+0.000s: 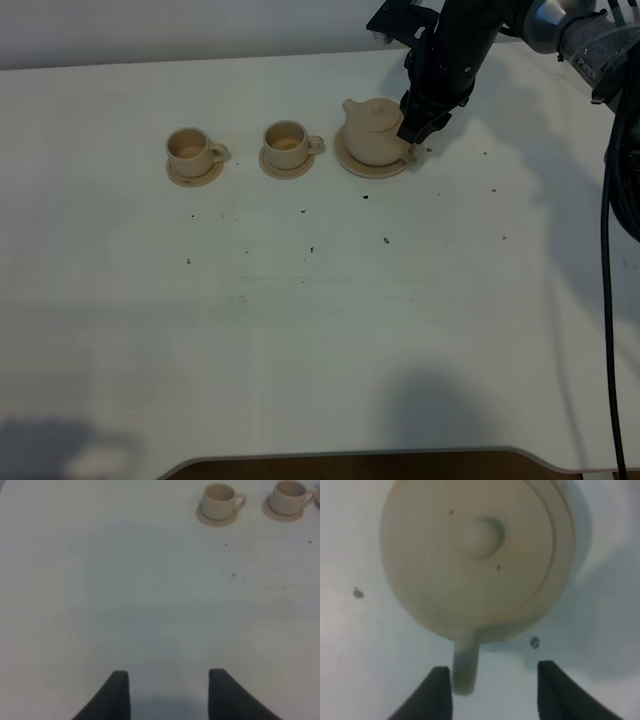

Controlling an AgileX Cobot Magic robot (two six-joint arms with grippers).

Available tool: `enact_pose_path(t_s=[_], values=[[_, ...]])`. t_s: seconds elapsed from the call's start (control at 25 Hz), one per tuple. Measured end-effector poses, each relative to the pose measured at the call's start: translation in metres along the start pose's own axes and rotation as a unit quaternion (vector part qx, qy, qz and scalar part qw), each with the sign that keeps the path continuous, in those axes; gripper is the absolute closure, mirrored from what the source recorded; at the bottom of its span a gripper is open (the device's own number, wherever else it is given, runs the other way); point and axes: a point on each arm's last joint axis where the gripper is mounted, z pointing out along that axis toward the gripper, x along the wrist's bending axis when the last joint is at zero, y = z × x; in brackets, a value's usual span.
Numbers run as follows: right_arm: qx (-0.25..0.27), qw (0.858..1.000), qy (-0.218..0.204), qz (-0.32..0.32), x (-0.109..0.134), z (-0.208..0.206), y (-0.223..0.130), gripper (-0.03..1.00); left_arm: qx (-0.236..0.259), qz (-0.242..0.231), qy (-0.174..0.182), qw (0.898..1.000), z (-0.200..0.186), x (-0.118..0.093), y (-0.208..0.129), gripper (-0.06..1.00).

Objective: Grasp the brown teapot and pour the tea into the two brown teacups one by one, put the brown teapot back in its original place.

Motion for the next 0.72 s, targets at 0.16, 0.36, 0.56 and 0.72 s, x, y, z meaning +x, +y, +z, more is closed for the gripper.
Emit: enact_pose_path(t_s=[0.16,0.36,0.56,0.72], values=[[-0.002,1.000,0.010,0.005,0.001,0.006,0.000,0.56,0.000,0.000,0.000,1.000,0.000,0.000,0.000,0.58],[-0.004,1.000,0.014,0.006,0.002,0.006,0.001,0.56,0.000,0.000,0.000,1.000,0.000,0.000,0.000,0.58],[-0.002,1.000,0.016,0.007,0.002,0.009,0.000,0.57,0.000,0.000,0.000,1.000,0.000,0.000,0.000,0.58],[0.003,1.000,0.019,0.008,0.002,0.016,-0.001,0.57,0.000,0.000,0.000,1.000,0.000,0.000,0.000,0.58]])
